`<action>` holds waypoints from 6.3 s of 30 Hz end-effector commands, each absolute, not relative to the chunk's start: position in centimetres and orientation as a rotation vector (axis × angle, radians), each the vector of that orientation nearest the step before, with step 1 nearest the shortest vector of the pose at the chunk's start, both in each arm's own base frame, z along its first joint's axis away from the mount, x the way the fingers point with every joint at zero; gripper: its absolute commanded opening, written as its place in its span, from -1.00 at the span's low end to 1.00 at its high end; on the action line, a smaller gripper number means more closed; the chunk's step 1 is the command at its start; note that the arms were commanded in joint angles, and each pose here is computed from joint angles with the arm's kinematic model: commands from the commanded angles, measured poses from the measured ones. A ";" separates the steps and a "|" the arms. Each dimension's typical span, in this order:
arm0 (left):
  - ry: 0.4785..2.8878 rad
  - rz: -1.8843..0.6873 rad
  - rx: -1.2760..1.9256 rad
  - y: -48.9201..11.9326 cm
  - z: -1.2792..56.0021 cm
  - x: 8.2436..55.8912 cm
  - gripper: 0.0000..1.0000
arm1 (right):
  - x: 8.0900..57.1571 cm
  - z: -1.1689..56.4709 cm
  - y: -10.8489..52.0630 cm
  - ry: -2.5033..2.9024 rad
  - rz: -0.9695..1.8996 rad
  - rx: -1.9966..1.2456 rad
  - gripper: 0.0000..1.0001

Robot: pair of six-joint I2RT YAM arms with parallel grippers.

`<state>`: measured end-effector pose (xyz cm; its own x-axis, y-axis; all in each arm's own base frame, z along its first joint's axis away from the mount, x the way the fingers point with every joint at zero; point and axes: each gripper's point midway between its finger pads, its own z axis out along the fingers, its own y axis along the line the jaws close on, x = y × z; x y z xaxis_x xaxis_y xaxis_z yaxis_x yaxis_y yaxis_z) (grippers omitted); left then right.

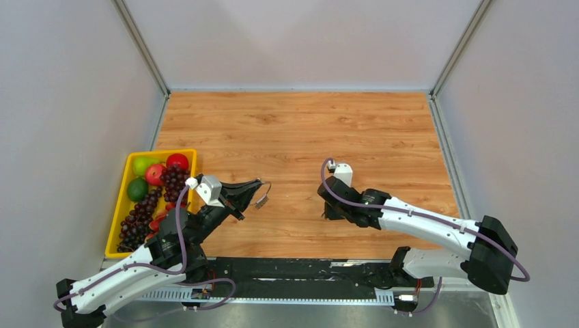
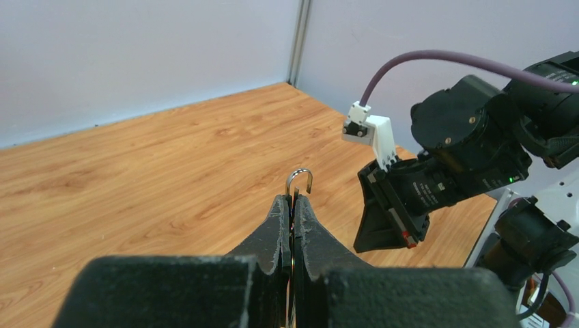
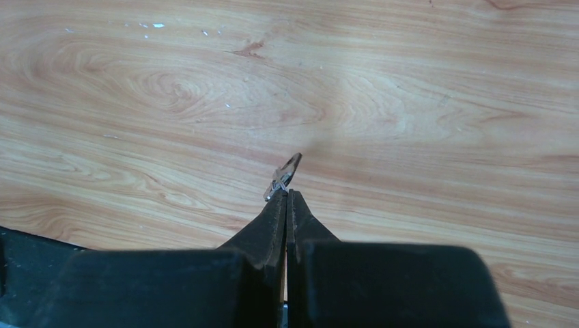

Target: Put the keys on the keyring

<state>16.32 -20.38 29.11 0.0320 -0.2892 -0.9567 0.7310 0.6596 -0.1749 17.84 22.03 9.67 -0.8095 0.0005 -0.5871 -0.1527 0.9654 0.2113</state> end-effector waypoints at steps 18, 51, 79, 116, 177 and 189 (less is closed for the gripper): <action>1.291 -0.849 0.388 -20.3 30.6 16.2 -0.99 | 16.2 8.6 25.3 2.427 0.297 -0.253 -1.00; 1.298 -0.866 0.404 -20.8 30.6 16.0 -0.99 | 16.1 4.2 22.2 2.534 0.137 -0.308 -0.24; 1.296 -0.866 0.400 -20.6 30.5 16.0 -0.99 | 16.3 2.6 22.5 2.582 0.152 -0.342 -0.64; 1.310 -0.940 0.400 -20.9 32.3 15.1 -0.99 | 15.2 21.7 27.7 2.132 0.790 -0.610 -1.00; 0.960 -1.135 0.625 -22.5 36.7 9.6 -0.99 | 7.9 39.8 34.6 1.546 1.768 -0.621 -1.00; 0.876 -1.131 0.623 -22.0 37.2 9.0 -0.99 | 8.4 39.8 35.0 1.549 1.804 -0.552 -1.00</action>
<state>9.80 -22.57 35.47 0.1051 -0.4456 -0.8890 0.9409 0.3341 -0.0562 8.48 34.75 38.28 -0.6683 0.1759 -0.7228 -0.7349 -0.0052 0.6782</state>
